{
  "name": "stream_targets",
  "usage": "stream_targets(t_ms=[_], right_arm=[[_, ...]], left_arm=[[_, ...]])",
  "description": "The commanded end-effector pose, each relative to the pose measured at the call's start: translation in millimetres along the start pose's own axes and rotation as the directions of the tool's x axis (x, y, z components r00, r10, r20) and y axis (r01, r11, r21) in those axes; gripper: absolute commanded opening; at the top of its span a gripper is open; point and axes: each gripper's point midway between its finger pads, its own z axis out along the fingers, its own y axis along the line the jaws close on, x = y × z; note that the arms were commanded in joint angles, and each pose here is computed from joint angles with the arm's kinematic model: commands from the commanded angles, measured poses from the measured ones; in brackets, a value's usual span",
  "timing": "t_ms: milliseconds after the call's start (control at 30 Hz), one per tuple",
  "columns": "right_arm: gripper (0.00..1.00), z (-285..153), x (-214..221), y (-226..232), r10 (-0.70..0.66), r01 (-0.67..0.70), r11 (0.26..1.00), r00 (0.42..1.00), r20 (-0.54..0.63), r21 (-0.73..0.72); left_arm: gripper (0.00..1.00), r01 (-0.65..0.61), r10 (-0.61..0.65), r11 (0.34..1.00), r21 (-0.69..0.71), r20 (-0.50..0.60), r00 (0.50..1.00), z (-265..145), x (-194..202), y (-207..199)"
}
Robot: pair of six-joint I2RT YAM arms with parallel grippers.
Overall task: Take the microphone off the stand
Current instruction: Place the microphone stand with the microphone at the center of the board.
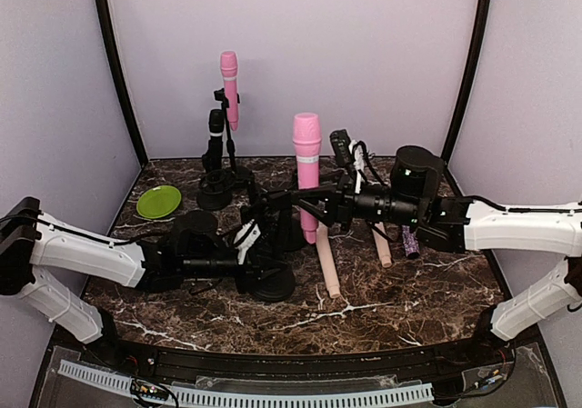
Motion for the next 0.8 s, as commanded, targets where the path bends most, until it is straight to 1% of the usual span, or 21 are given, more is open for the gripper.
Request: stream_targets(t_ms=[0, 33, 67, 100, 133, 200, 300, 333, 433, 533, 567, 600, 633, 700, 767], right_arm=[[0.26, -1, 6, 4, -0.014, 0.014, 1.0, 0.999, 0.041, -0.004], [0.26, -2, 9, 3, -0.013, 0.013, 1.0, 0.999, 0.04, 0.003], [0.26, -2, 12, 1, -0.015, 0.014, 1.0, 0.999, 0.037, 0.011], [0.26, -2, 14, -1, -0.018, 0.018, 1.0, 0.999, 0.033, 0.019], [0.26, -1, 18, -2, -0.022, 0.021, 0.999, 0.999, 0.026, 0.028], [0.27, 1, 24, -5, -0.026, 0.025, 0.999, 1.0, 0.01, 0.041], [0.27, 5, 34, -9, -0.036, 0.037, 0.997, 0.999, -0.016, 0.064], [0.27, 7, 38, -10, -0.04, 0.042, 0.997, 0.999, -0.027, 0.071], [0.27, 11, 47, -14, -0.053, 0.059, 0.993, 0.997, -0.057, 0.103], [0.27, 14, 54, -19, -0.067, 0.077, 0.987, 0.995, -0.081, 0.139], [0.27, 15, 57, -21, -0.069, 0.082, 0.985, 0.994, -0.089, 0.149], [0.27, 15, 58, -23, -0.071, 0.085, 0.984, 0.993, -0.094, 0.158], [0.27, 15, 58, -25, -0.072, 0.088, 0.982, 0.993, -0.096, 0.166], [0.28, 15, 59, -26, -0.076, 0.092, 0.981, 0.992, -0.098, 0.172], [0.28, 15, 59, -26, -0.078, 0.095, 0.98, 0.992, -0.101, 0.175]], left_arm=[[0.05, -0.093, 0.101, 0.994, -0.055, 0.15, 0.983, 10, -23, 2], [0.05, -0.104, 0.113, 0.993, -0.062, 0.162, 0.98, 11, -24, 3], [0.05, -0.104, 0.114, 0.992, -0.074, 0.142, 0.983, 17, -15, 6], [0.06, -0.115, 0.126, 0.99, -0.082, 0.152, 0.98, 18, -16, 7], [0.07, -0.115, 0.127, 0.989, -0.092, 0.138, 0.982, 22, -9, 9], [0.09, -0.12, 0.136, 0.987, -0.111, 0.147, 0.98, 26, -6, 13], [0.14, -0.111, 0.125, 0.987, -0.118, 0.128, 0.984, 33, 10, 15], [0.17, -0.108, 0.125, 0.986, -0.124, 0.139, 0.982, 34, 10, 16], [0.24, -0.087, 0.102, 0.988, -0.127, 0.113, 0.988, 41, 29, 19], [0.33, -0.071, 0.086, 0.988, -0.139, 0.104, 0.991, 43, 37, 22], [0.35, -0.063, 0.077, 0.988, -0.142, 0.098, 0.992, 43, 41, 22], [0.39, -0.056, 0.073, 0.986, -0.155, 0.105, 0.992, 41, 40, 24], [0.41, -0.052, 0.07, 0.984, -0.169, 0.102, 0.992, 38, 42, 26], [0.49, -0.045, 0.066, 0.981, -0.188, 0.105, 0.992, 33, 43, 29], [0.54, -0.036, 0.057, 0.98, -0.194, 0.106, 0.993, 26, 44, 28]])
